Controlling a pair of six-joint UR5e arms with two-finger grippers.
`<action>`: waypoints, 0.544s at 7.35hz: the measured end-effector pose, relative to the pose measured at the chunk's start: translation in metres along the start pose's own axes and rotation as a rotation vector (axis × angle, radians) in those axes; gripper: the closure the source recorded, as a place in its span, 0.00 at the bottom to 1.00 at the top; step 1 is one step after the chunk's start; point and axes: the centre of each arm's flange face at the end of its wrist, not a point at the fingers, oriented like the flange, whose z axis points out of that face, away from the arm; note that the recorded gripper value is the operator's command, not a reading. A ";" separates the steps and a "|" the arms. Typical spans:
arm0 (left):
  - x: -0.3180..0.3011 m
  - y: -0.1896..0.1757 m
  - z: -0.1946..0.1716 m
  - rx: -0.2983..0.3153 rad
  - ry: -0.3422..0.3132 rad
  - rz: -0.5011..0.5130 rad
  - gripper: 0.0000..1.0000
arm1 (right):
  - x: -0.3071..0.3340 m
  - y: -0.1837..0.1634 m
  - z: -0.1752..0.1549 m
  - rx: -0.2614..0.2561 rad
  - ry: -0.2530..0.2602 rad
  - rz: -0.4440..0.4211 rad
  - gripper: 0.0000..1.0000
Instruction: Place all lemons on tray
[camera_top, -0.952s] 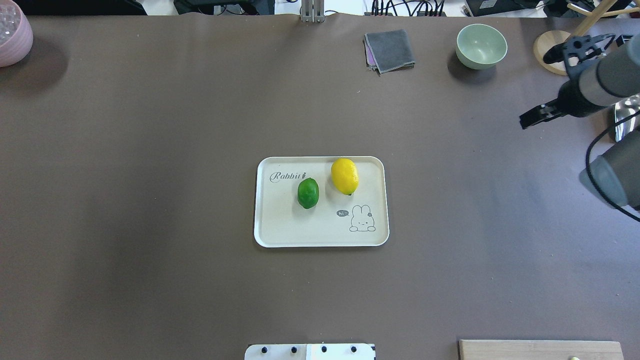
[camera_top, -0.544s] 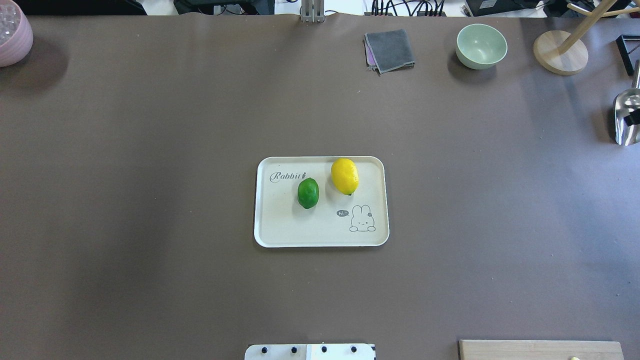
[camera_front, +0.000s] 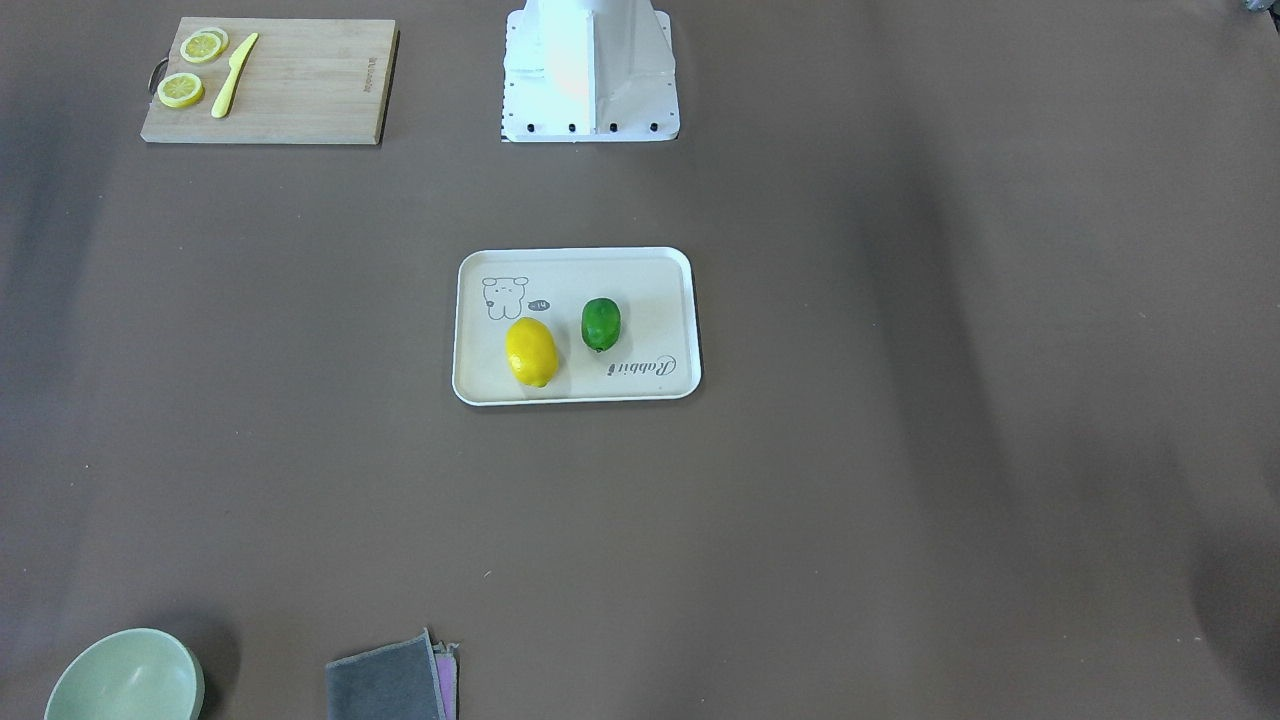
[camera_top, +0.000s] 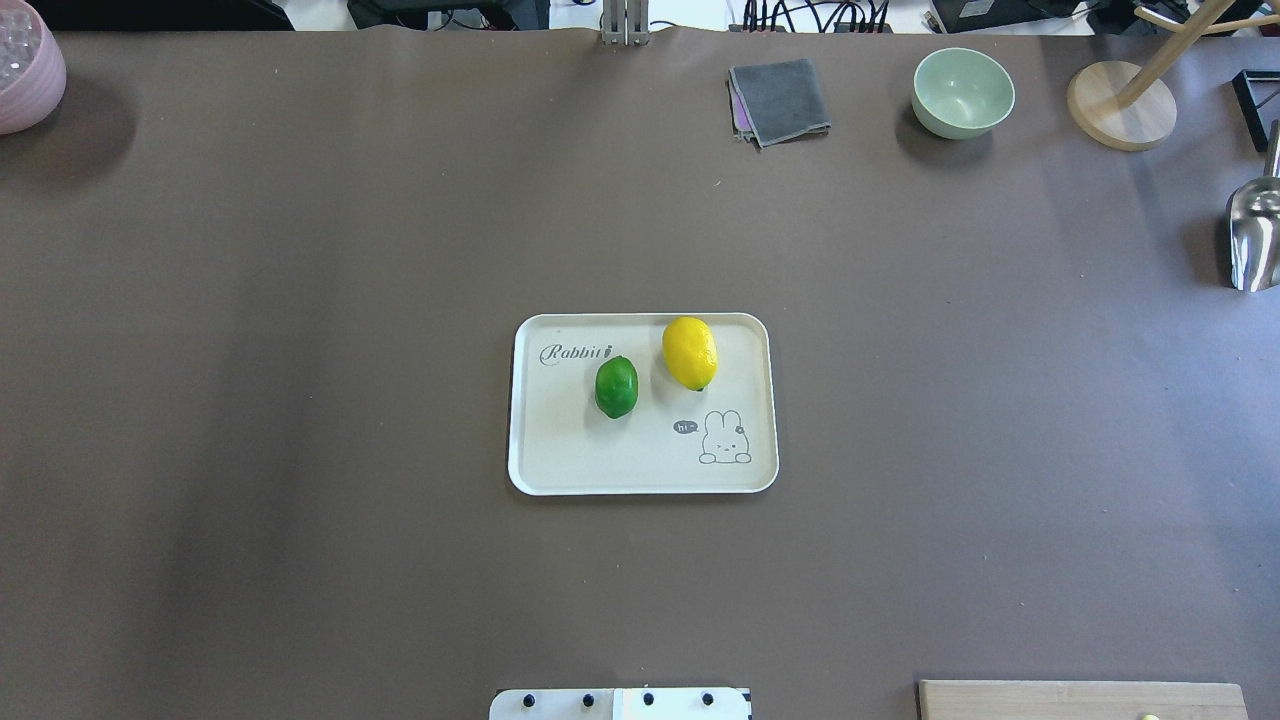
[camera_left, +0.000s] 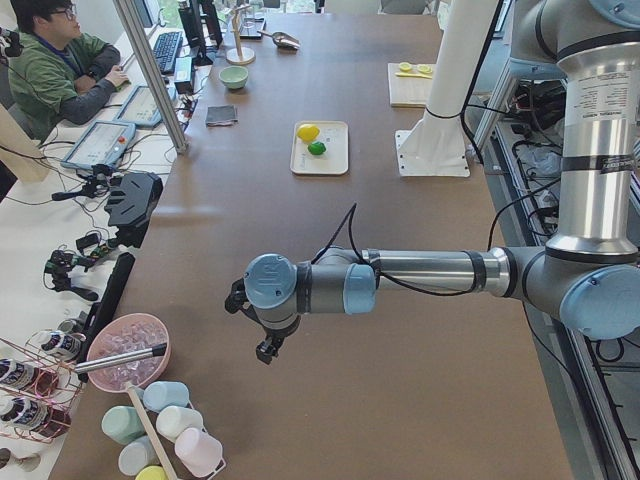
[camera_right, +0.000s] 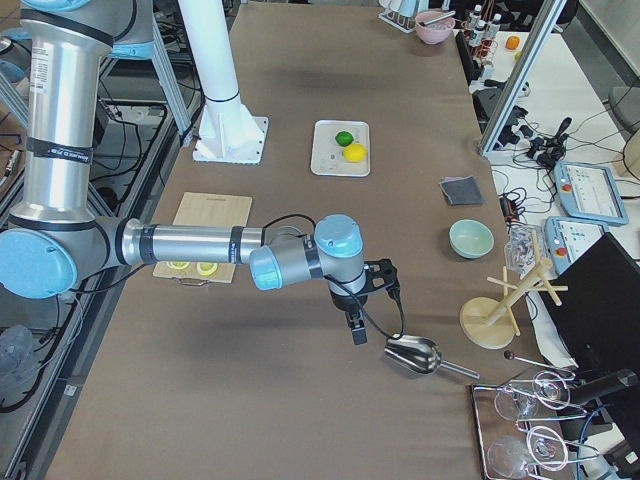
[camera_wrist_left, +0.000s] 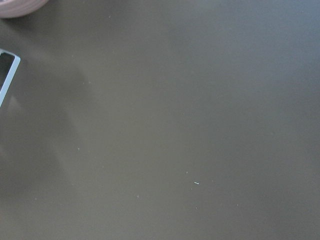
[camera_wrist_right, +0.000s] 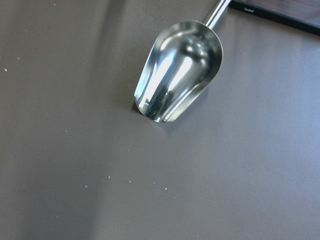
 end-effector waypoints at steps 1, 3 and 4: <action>-0.005 0.010 0.005 -0.007 -0.004 -0.011 0.01 | 0.010 0.012 0.005 -0.006 0.005 0.018 0.00; -0.010 0.007 0.004 -0.042 -0.027 -0.037 0.01 | 0.022 0.021 0.018 -0.037 0.002 0.051 0.00; -0.011 -0.008 -0.004 -0.075 -0.035 -0.068 0.01 | 0.022 0.020 0.018 -0.075 -0.004 0.079 0.00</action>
